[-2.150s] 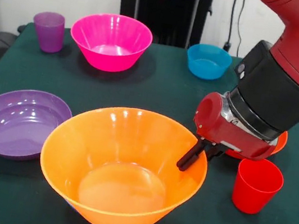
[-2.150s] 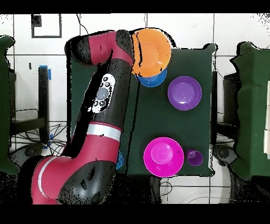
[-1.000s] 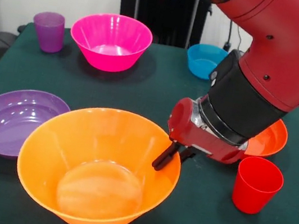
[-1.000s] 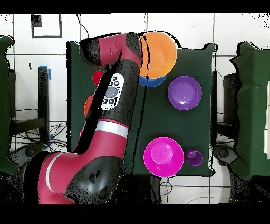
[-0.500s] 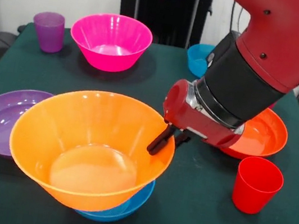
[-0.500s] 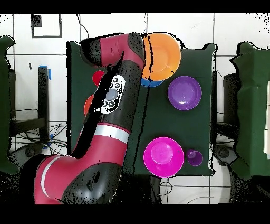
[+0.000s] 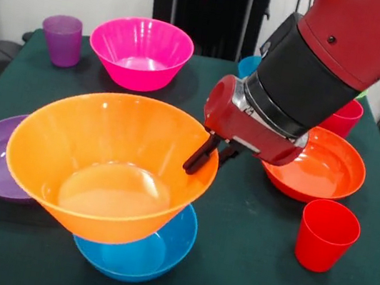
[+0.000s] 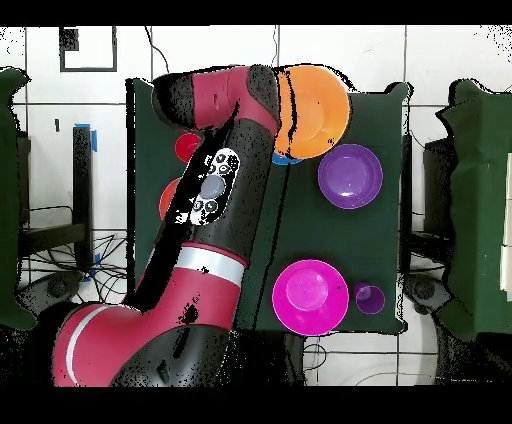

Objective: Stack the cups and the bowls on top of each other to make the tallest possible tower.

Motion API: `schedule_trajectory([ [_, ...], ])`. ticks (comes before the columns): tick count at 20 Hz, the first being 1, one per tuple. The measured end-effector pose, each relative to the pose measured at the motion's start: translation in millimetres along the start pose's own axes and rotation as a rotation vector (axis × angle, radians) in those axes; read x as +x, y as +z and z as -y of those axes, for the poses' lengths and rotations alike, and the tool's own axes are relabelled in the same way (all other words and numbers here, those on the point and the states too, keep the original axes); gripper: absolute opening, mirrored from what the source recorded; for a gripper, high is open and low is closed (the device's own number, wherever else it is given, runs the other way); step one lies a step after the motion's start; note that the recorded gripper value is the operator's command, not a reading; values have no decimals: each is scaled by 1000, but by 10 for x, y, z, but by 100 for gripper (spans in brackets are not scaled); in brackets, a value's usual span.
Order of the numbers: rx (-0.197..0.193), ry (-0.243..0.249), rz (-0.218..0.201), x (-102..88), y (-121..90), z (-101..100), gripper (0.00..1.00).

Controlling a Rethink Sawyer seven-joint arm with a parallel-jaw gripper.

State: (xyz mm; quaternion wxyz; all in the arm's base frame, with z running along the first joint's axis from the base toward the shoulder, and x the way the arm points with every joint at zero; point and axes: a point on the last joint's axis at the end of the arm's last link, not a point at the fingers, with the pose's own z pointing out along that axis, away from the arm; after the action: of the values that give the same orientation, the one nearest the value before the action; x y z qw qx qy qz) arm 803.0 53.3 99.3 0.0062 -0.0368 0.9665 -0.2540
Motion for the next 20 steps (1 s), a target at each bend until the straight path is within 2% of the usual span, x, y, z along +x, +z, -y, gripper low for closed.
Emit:
schedule_trajectory([
  [10,26,-36,7,116,114,-119,0],
  [20,17,-58,5,147,137,-304,0],
])
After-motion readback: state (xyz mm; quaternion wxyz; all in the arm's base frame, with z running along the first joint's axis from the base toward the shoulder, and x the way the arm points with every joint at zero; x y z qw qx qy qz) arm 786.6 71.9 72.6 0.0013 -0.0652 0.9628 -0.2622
